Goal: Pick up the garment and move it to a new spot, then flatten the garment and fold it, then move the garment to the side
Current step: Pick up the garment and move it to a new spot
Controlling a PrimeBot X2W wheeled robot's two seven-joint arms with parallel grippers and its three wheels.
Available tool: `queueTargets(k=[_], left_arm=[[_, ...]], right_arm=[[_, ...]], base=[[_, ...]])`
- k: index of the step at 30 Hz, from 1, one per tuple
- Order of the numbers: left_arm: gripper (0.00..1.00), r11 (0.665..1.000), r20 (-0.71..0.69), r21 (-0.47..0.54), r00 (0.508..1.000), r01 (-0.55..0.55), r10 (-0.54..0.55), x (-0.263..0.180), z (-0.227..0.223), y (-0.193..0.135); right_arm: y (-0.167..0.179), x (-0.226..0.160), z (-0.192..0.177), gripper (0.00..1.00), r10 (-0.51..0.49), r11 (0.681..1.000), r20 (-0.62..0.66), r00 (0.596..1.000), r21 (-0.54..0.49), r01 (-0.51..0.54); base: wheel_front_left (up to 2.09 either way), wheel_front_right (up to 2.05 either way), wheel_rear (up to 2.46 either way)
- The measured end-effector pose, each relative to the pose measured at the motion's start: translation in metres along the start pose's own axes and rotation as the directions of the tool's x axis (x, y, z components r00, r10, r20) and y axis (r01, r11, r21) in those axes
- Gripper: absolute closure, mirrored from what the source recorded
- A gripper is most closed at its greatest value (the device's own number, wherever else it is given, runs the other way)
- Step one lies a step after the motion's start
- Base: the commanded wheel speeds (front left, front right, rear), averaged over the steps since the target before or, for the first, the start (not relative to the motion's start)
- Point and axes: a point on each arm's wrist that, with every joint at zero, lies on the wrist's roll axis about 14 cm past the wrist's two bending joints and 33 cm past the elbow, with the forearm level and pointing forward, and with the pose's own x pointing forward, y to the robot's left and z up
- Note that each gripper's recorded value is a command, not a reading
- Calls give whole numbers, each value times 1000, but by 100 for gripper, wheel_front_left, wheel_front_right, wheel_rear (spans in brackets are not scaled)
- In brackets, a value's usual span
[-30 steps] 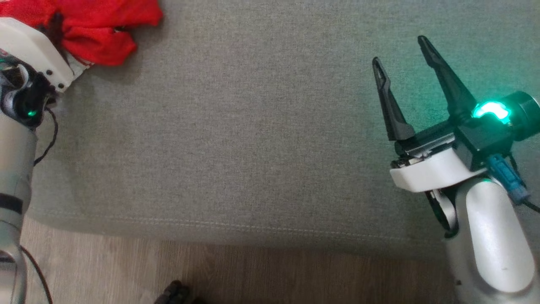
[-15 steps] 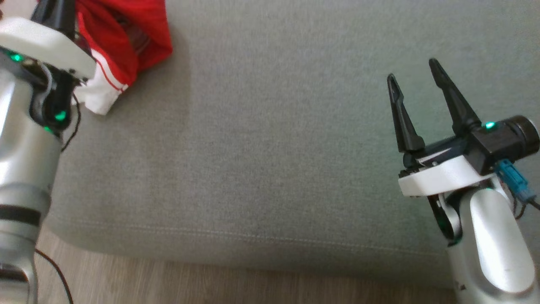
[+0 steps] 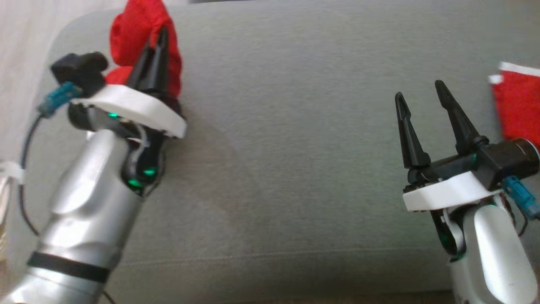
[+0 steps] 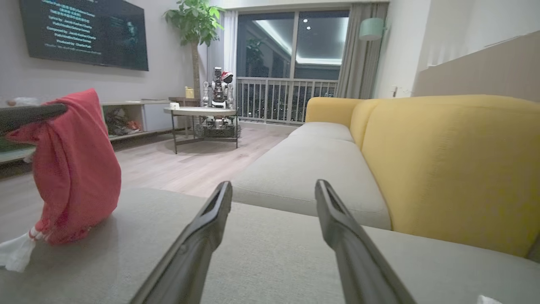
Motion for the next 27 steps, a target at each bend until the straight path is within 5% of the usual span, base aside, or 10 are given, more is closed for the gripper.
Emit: queueTargets(k=[8,18,19,20,23,27], left_arm=[[100,973,-84,-24,970,228,-229,27,-56,-110],[100,909,-220,-34,884,416,-413,50,-134,-192],[59,888,-249,-41,856,458,-453,46,-146,-200],[0,867,-282,-52,826,495,-489,39,-160,-208],[0,845,-344,-74,782,529,-520,28,-186,-214],[0,862,-348,-77,797,501,-494,30,-186,-203]], right_arm=[[-35,-15,28,0,-85,994,56,995,-58,88],[-73,-30,20,0,-181,979,26,983,-89,183],[-75,-31,16,0,-189,978,14,982,-93,189],[-78,-33,12,0,-196,976,5,981,-96,196],[-85,-37,2,0,-217,971,-23,976,-105,213],[-87,-36,-2,0,-223,971,-25,975,-101,219]], base=[[0,0,0],[0,0,0],[0,0,0],[0,0,0],[0,0,0],[0,0,0]])
